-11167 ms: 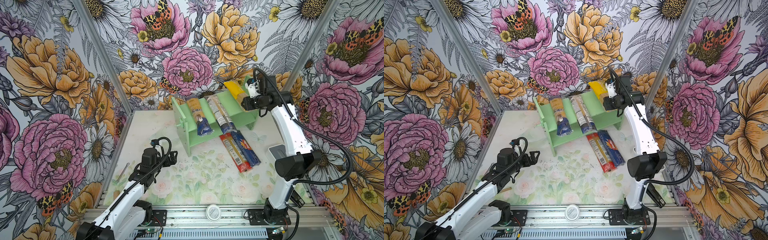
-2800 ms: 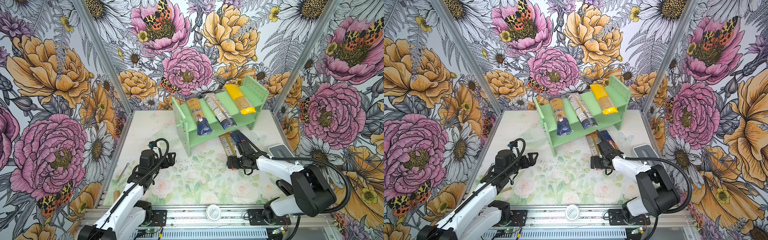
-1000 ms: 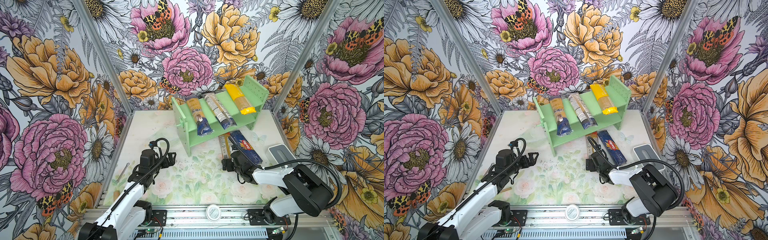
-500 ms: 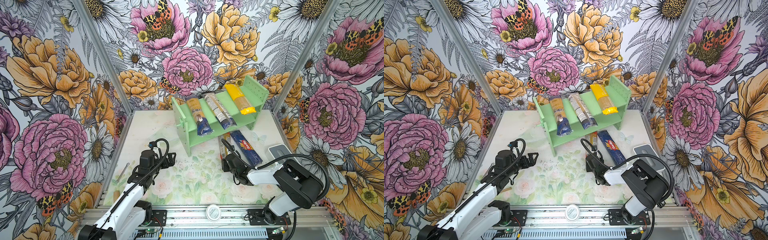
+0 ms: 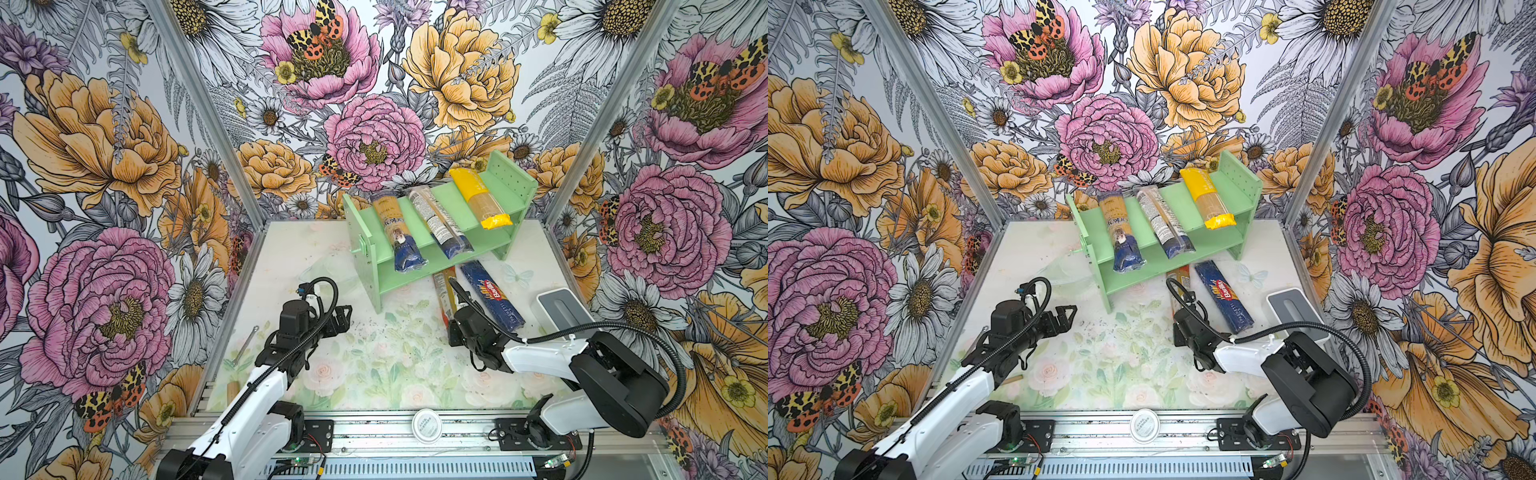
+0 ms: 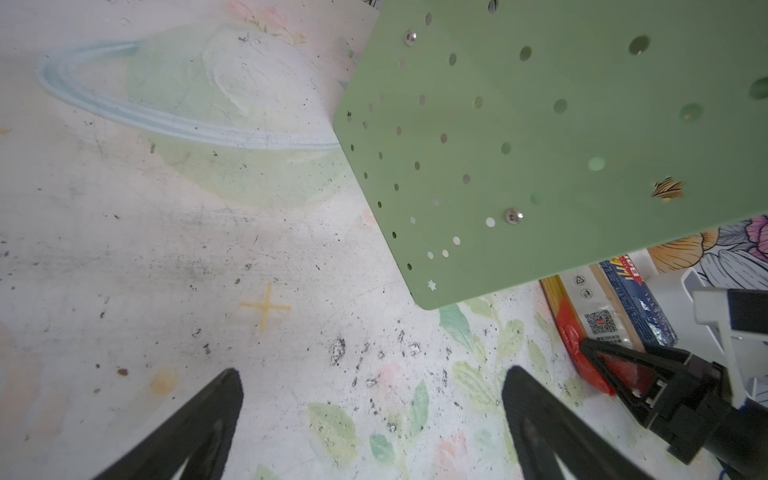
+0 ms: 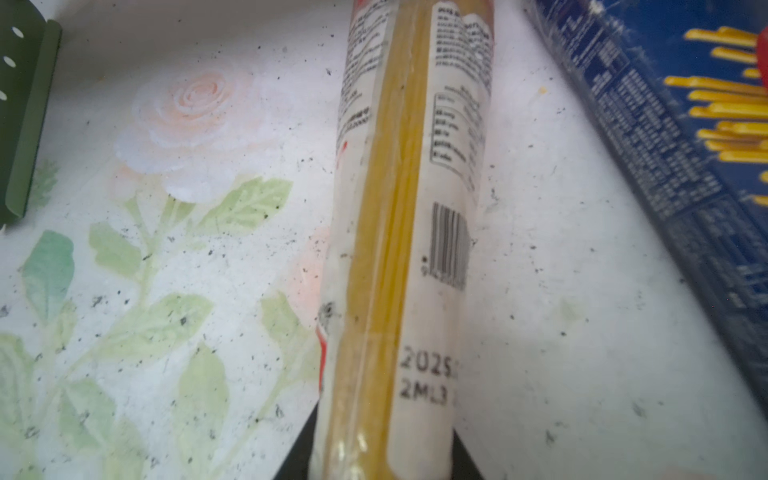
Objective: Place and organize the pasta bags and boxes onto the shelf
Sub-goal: 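Lift the red-and-white bag's near end with the right gripper, then raise the red-and-white bag upright and carry it toward the shelf's lower tier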
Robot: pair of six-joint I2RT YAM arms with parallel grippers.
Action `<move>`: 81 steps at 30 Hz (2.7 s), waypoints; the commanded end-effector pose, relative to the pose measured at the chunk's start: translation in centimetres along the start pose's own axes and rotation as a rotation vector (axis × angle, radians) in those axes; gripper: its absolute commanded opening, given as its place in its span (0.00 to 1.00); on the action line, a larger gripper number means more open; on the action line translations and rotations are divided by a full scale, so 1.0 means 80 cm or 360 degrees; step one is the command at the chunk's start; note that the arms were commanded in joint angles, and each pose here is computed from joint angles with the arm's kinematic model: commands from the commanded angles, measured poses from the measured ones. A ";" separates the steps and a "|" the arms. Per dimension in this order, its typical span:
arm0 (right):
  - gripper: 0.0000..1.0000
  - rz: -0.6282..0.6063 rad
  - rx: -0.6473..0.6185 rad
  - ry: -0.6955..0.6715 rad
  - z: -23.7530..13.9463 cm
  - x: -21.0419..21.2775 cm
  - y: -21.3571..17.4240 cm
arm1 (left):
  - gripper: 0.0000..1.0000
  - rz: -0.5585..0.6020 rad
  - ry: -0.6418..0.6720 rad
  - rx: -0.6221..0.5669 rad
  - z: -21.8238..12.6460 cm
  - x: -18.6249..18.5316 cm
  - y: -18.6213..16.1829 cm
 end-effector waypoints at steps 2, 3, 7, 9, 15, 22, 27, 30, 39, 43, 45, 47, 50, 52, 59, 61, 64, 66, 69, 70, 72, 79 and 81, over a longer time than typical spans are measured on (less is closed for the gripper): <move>0.00 -0.0060 0.0096 0.0053 -0.021 0.004 0.001 | 0.99 -0.0024 -0.0035 -0.0031 0.002 -0.002 0.005; 0.00 -0.0057 0.0090 0.0065 -0.025 0.005 0.003 | 0.99 -0.0023 -0.0035 -0.0032 0.002 -0.002 0.005; 0.00 -0.0016 0.0063 0.0113 -0.041 0.002 0.015 | 0.99 -0.0022 -0.0036 -0.0035 0.002 -0.002 0.005; 0.00 0.0003 0.0047 0.0145 -0.050 0.003 0.021 | 0.99 -0.0019 -0.0038 -0.0038 0.003 -0.002 0.006; 0.00 0.0023 0.0041 0.0219 -0.074 0.007 0.039 | 0.99 -0.0022 -0.0040 -0.0029 0.005 -0.002 0.005; 0.00 0.0037 0.0032 0.0324 -0.097 0.018 0.055 | 0.99 -0.0023 -0.0040 -0.0032 0.006 -0.002 0.006; 0.00 0.0038 0.0006 0.0373 -0.115 0.023 0.067 | 0.99 -0.0025 -0.0037 -0.0024 0.007 -0.001 0.005; 0.00 0.0041 -0.0013 0.0395 -0.125 0.025 0.072 | 0.99 -0.0025 -0.0035 -0.0025 0.007 -0.001 0.005; 0.00 0.0041 -0.0049 0.0403 -0.147 0.023 0.079 | 0.99 -0.0028 -0.0034 -0.0022 0.007 0.000 0.004; 0.00 0.0042 -0.0075 0.0420 -0.161 0.023 0.085 | 0.99 -0.0028 -0.0036 -0.0025 0.007 -0.001 0.005; 0.00 0.0041 -0.0097 0.0440 -0.172 0.024 0.091 | 0.99 -0.0031 -0.0035 -0.0024 0.007 -0.001 0.004; 0.00 0.0039 -0.0111 0.0454 -0.180 0.025 0.095 | 0.99 -0.0032 -0.0035 -0.0025 0.007 -0.001 0.005; 0.00 0.0037 -0.0128 0.0468 -0.191 0.027 0.100 | 0.99 -0.0034 -0.0038 -0.0026 0.007 -0.001 0.004; 0.00 0.0036 -0.0128 0.0467 -0.196 0.026 0.102 | 0.99 -0.0037 -0.0038 -0.0026 0.008 -0.001 0.004; 0.00 0.0019 -0.0158 0.0477 -0.220 0.025 0.109 | 0.99 -0.0037 -0.0039 -0.0027 0.007 -0.001 0.004; 0.00 0.0008 -0.0163 0.0490 -0.229 0.025 0.111 | 0.99 -0.0037 -0.0036 -0.0026 0.007 0.000 0.003; 0.00 0.0003 -0.0172 0.0498 -0.239 0.025 0.114 | 0.99 -0.0037 -0.0038 -0.0027 0.008 0.000 0.004; 0.00 0.0000 -0.0179 0.0510 -0.245 0.026 0.115 | 0.99 -0.0037 -0.0039 -0.0025 0.008 -0.001 0.003; 0.00 -0.0001 -0.0189 0.0539 -0.253 0.029 0.117 | 0.99 -0.0038 -0.0044 -0.0028 0.008 -0.001 0.004; 0.00 0.0000 -0.0191 0.0554 -0.255 0.030 0.118 | 0.99 -0.0038 -0.0042 -0.0027 0.008 -0.001 0.004; 0.00 0.0003 -0.0203 0.0576 -0.260 0.032 0.120 | 0.99 -0.0038 -0.0040 -0.0024 0.008 0.000 0.003; 0.00 -0.0002 -0.0253 0.0654 -0.276 0.039 0.128 | 0.99 -0.0039 -0.0044 -0.0026 0.008 -0.001 0.003; 0.00 -0.0005 -0.0267 0.0691 -0.278 0.043 0.129 | 0.99 -0.0041 -0.0044 -0.0023 0.008 -0.001 0.002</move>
Point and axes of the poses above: each gripper's point midway between its finger pads, its own z axis out along the fingers, its own x axis along the line the jaws close on, y = z × x, the point moved 3 cm from there along -z, back along the fingers, and after that the axes turned 7 degrees about z, right-handed, at the moved point
